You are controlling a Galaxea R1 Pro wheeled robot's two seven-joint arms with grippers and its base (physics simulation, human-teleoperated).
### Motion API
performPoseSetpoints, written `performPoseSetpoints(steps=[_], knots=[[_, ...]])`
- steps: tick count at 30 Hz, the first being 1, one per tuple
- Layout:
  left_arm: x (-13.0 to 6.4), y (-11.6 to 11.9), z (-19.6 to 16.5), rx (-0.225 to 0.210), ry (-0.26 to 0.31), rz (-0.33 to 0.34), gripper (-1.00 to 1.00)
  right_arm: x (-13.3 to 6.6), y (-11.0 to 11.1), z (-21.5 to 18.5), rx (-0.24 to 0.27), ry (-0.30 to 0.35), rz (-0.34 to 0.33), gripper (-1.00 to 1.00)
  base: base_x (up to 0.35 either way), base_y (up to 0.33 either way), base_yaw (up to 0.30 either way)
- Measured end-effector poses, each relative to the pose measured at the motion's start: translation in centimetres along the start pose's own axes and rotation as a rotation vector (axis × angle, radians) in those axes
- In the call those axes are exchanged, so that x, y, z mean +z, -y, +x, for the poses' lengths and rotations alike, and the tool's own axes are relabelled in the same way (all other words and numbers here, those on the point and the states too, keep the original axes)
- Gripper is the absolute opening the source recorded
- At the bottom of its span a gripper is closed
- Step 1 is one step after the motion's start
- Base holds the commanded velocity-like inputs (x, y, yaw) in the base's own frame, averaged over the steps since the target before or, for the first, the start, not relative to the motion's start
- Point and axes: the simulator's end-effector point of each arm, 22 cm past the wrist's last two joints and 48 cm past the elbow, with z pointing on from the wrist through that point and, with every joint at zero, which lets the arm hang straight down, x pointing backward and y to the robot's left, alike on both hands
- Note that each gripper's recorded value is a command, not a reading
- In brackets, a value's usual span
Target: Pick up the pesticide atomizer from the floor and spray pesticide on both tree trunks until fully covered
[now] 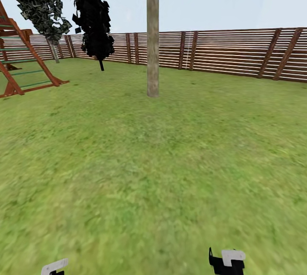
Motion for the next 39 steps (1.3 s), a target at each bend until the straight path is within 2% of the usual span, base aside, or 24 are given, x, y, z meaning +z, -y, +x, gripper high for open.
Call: performPoseSetpoints(steps=[39], knots=[[0.0, 0.0, 0.0, 0.0, 0.0, 0.0, -1.0, 0.06, 0.29, 0.03, -0.002, 0.0, 0.003, 1.0, 0.339, 0.0, 0.0]])
